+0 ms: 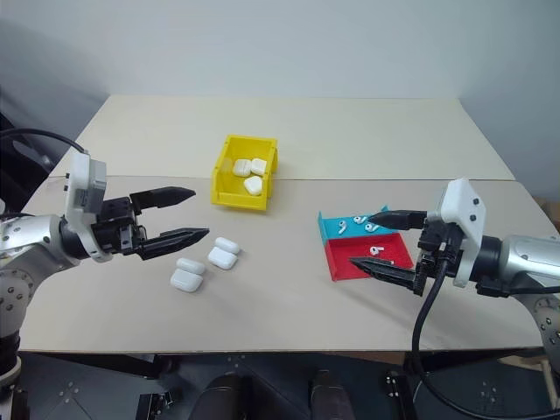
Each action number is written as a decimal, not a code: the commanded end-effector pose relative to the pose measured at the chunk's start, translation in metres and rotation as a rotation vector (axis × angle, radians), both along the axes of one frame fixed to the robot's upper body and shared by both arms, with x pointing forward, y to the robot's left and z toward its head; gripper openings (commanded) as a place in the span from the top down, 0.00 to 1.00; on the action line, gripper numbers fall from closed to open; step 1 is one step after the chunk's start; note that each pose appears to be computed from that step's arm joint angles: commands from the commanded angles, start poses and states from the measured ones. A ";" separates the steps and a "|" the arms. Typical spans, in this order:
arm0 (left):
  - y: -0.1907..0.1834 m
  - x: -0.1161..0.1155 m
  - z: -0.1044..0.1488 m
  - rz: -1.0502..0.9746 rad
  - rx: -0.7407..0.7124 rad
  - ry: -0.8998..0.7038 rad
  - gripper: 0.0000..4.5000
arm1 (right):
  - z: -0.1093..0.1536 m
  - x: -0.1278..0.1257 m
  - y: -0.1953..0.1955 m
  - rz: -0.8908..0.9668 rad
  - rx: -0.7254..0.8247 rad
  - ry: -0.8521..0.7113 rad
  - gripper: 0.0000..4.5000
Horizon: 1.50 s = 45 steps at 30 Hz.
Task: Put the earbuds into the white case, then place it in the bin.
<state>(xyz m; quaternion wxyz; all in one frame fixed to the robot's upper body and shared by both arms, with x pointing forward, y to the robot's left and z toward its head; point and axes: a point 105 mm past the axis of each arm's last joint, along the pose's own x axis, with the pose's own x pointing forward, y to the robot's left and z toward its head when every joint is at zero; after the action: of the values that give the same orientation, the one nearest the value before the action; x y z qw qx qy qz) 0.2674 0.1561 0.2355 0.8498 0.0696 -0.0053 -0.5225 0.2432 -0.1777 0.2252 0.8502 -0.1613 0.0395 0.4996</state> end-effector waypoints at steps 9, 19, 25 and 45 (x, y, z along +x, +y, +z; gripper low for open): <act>0.008 -0.009 -0.008 0.047 0.190 0.084 0.00 | 0.006 -0.002 0.004 0.012 0.013 -0.038 0.01; 0.034 -0.007 -0.029 0.242 0.503 0.436 0.00 | 0.005 -0.001 0.010 0.041 0.015 -0.024 0.01; 0.031 -0.003 -0.033 0.316 0.497 0.595 0.00 | 0.000 -0.001 0.013 0.027 0.033 -0.020 0.01; 0.031 0.002 -0.071 0.451 0.854 0.773 0.00 | -0.008 -0.004 0.024 -0.004 0.082 -0.022 0.01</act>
<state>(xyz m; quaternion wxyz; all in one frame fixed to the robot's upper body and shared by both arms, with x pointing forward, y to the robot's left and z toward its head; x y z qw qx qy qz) 0.2683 0.1876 0.1627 0.7764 0.2217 0.5183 -0.2818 0.2430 -0.1586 0.2094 0.8620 -0.1264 0.0302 0.4900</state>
